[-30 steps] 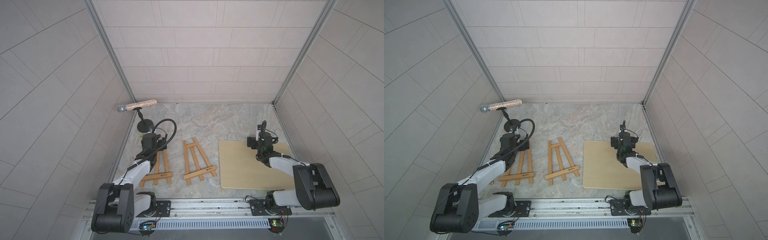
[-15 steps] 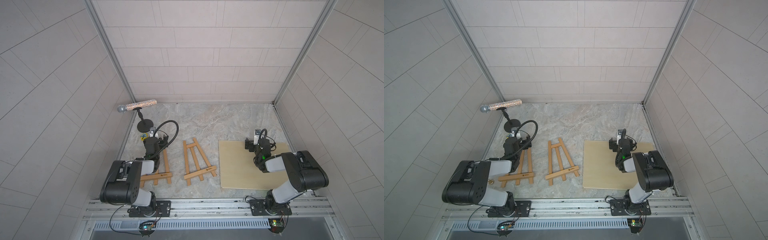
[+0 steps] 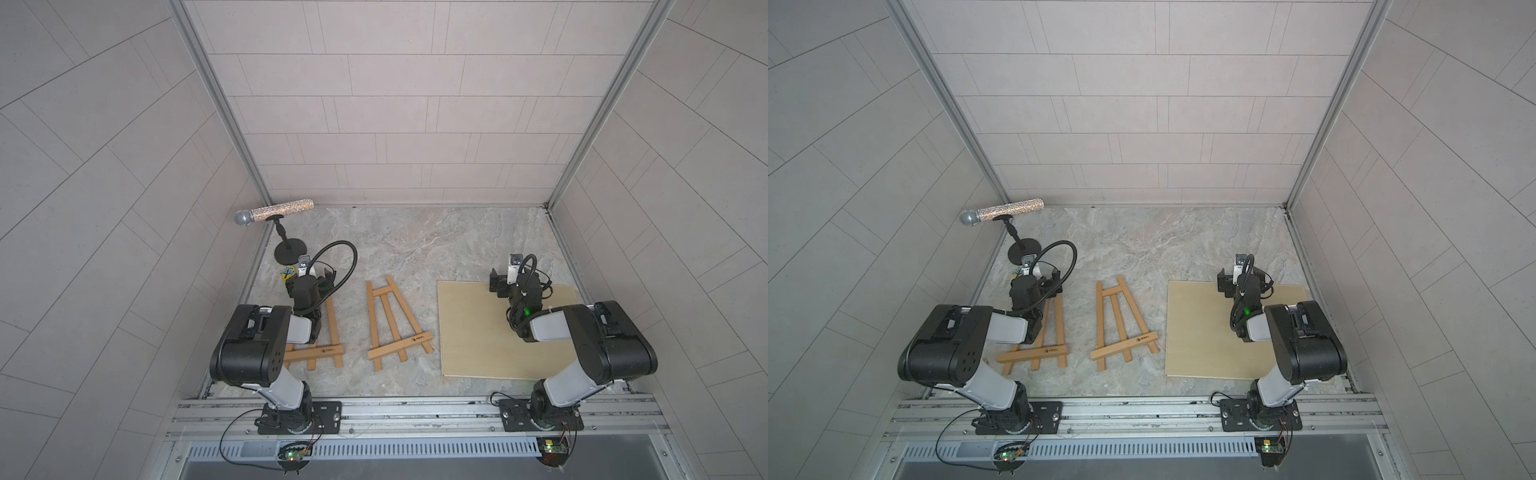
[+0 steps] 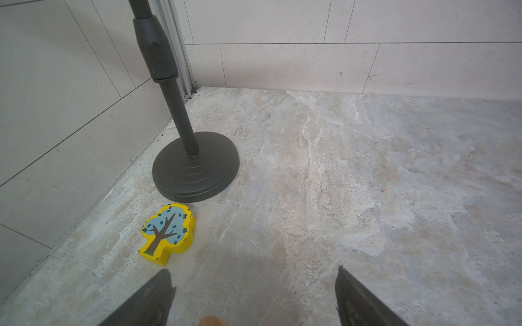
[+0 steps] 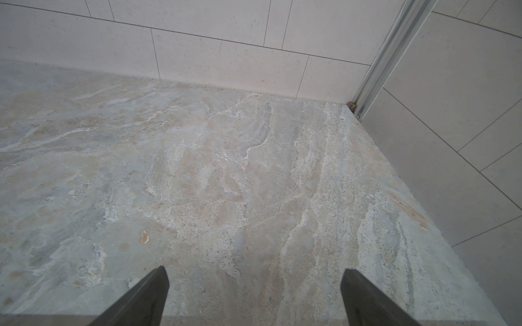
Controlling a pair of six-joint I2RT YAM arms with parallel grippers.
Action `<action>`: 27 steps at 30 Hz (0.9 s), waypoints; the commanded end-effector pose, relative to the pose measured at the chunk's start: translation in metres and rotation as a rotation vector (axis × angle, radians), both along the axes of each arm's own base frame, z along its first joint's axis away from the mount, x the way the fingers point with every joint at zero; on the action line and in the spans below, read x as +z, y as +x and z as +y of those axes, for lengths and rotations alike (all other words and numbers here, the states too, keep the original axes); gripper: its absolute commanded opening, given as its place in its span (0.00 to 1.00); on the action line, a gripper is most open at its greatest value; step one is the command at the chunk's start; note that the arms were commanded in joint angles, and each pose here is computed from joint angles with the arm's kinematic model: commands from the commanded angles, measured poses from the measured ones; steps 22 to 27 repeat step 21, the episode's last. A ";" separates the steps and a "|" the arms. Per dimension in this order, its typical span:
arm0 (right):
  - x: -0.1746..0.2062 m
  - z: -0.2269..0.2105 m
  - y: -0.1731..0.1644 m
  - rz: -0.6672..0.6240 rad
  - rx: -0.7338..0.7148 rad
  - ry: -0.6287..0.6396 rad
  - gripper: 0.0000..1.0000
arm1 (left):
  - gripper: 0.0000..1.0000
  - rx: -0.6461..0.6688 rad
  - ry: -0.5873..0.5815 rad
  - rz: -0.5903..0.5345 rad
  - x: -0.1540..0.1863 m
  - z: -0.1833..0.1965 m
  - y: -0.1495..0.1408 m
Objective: Disassemble the easel
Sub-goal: Reset both arms
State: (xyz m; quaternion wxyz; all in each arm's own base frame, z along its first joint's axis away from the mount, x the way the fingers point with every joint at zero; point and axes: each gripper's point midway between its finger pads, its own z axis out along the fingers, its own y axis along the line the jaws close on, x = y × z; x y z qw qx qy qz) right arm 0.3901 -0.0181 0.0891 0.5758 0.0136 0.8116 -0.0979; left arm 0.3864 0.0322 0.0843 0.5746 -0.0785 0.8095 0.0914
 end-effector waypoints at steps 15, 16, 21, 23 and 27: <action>0.003 0.000 0.002 -0.005 0.000 -0.009 1.00 | 0.93 0.073 -0.006 -0.044 0.008 0.013 -0.004; 0.003 0.000 0.002 -0.006 -0.001 -0.009 1.00 | 0.93 0.074 -0.007 -0.042 0.007 0.013 -0.004; 0.003 0.000 0.002 -0.006 -0.001 -0.009 1.00 | 0.93 0.076 -0.005 -0.041 0.007 0.013 -0.004; 0.003 0.000 0.002 -0.006 -0.001 -0.009 1.00 | 0.93 0.076 -0.005 -0.041 0.007 0.013 -0.004; 0.003 0.000 0.002 -0.006 -0.001 -0.009 1.00 | 0.93 0.076 -0.005 -0.041 0.007 0.013 -0.004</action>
